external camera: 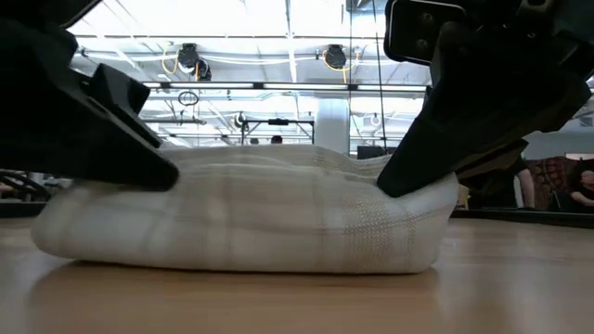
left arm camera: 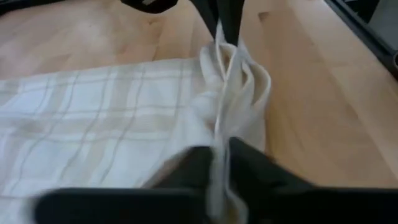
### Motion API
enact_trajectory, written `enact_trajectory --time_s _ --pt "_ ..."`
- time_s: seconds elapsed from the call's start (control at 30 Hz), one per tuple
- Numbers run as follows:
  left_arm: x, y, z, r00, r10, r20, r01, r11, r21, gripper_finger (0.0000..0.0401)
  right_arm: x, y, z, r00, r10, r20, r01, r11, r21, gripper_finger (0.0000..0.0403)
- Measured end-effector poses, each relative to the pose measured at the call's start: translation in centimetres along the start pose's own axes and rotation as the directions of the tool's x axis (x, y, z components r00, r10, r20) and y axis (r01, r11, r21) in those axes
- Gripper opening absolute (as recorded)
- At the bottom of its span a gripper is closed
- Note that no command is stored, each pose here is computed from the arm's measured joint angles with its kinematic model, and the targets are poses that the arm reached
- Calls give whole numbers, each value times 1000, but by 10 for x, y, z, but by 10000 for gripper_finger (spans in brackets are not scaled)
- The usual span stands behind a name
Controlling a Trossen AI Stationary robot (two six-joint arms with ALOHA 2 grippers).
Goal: Roll towel
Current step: Roll the white kitchen towel
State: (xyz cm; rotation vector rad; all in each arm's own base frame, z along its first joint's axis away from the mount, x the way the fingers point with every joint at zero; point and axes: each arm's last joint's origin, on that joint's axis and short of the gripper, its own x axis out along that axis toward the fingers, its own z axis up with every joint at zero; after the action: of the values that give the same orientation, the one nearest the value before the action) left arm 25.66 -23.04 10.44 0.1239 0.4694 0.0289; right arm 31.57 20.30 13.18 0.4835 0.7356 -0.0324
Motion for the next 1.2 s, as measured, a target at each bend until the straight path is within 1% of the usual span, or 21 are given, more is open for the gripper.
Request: enact_trajectory --time_s 0.03,0.07,0.17,0.27,0.43,0.6,0.63,0.7,0.77,0.83,0.87,0.93,1.0,1.03,1.1,1.2 --pt "-1 -1 0 1000 -2 1 2 1000 -6 28 0 0 0 1000 0 0 0 1000 -5 4" --pt "-1 -2 0 1000 -6 4 6 1000 -22 19 0 0 0 1000 2 -1 -2 1000 -9 4" --pt "-4 -5 -1 1000 -18 6 19 996 -92 18 0 1 -1 999 23 -23 -23 1000 -5 4" --pt "-8 -9 -2 999 -32 9 33 984 -177 13 0 3 -1 997 58 -53 -56 997 46 4" --pt "-20 -18 1 997 -74 28 79 955 -285 9 -1 10 2 983 173 -67 -168 983 69 4" --pt "-32 -24 6 993 -108 48 118 942 -314 8 -1 15 9 967 254 -30 -251 964 85 4" --pt "-34 -25 6 992 -114 50 123 947 -298 8 -1 16 10 962 270 -27 -268 960 77 4" --pt "-37 -27 4 992 -122 44 129 956 -263 14 -1 15 12 964 266 -19 -264 963 60 4" --pt "-38 -28 1 993 -118 20 119 961 -251 32 0 12 13 968 250 -18 -249 968 38 4" --pt "-39 -27 -5 991 -130 -29 120 968 -222 61 1 9 12 972 231 -39 -231 973 20 4" --pt "-40 -28 -8 988 -150 -46 137 968 -212 80 1 8 12 973 227 -45 -226 974 14 4" --pt "-44 -32 -9 980 -190 -61 174 962 -209 122 1 7 11 974 220 -49 -221 975 -5 4" --pt "-49 -35 -13 975 -202 -90 180 963 -202 174 2 7 12 975 219 -44 -221 975 -35 4" --pt "-51 -36 -16 975 -196 -102 175 966 -191 200 2 7 12 975 217 -44 -219 974 -50 4" --pt "-55 -37 -18 983 -161 -82 145 973 -177 252 2 7 12 975 217 -42 -220 972 -82 4" --pt "-61 -43 -14 992 -127 -20 125 989 -80 315 1 9 10 975 218 -40 -222 961 -163 4"
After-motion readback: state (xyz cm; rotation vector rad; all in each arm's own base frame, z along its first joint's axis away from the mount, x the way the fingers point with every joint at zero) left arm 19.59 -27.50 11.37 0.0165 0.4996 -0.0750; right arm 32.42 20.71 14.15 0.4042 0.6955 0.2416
